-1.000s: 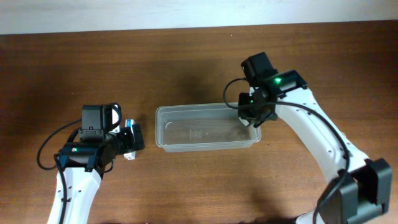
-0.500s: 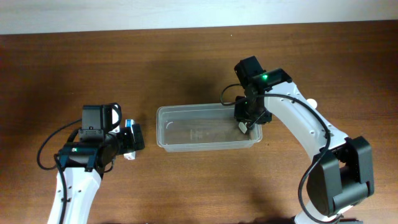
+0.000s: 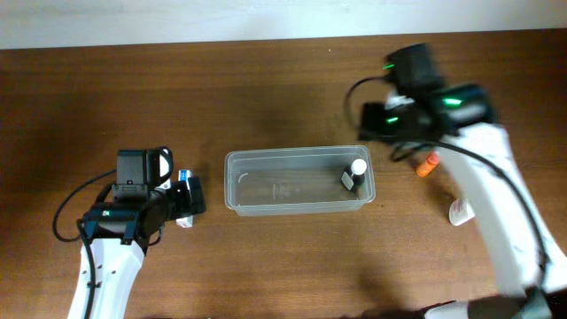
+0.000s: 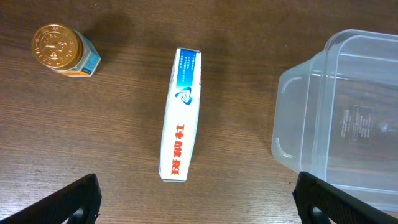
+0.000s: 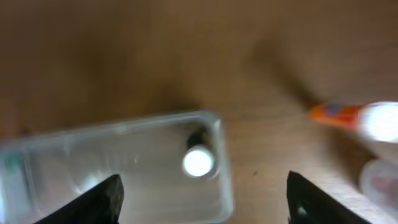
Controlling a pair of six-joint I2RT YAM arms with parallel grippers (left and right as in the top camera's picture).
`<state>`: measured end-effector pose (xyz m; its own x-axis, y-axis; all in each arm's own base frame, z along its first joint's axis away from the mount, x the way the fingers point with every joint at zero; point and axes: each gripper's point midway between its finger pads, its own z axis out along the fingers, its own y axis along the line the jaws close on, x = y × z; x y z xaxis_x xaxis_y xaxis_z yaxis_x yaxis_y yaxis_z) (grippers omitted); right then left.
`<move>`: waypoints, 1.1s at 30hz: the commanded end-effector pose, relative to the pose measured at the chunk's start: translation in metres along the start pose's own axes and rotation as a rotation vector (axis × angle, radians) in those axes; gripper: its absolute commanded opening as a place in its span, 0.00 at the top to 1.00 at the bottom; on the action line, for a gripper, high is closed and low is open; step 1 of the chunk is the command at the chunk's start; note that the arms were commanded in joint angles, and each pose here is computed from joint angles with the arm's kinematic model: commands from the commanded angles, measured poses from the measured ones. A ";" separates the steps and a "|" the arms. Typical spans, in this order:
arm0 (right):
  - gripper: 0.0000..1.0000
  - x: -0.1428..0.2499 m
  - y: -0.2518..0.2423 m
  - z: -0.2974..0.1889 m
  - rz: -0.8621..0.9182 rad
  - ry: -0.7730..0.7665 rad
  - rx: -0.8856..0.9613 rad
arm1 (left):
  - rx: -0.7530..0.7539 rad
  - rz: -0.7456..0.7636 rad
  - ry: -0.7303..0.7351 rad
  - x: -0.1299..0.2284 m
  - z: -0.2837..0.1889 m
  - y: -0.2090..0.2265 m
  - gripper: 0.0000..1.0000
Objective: Pack container
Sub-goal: 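Grasp the orange white-capped tube with the right gripper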
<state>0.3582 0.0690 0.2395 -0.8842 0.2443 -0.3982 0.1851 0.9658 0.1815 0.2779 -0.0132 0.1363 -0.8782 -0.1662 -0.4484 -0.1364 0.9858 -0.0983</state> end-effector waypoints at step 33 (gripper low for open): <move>0.60 0.031 -0.165 0.118 0.191 0.441 0.237 | 0.011 -0.006 -0.015 -0.006 -0.004 -0.002 0.00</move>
<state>0.3530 -0.0726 0.0911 -0.9113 0.4097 0.0422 0.4095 0.9122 -0.0120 0.2780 -0.0132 0.1362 -0.8782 -0.1662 -0.4484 -0.1364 0.9858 -0.0983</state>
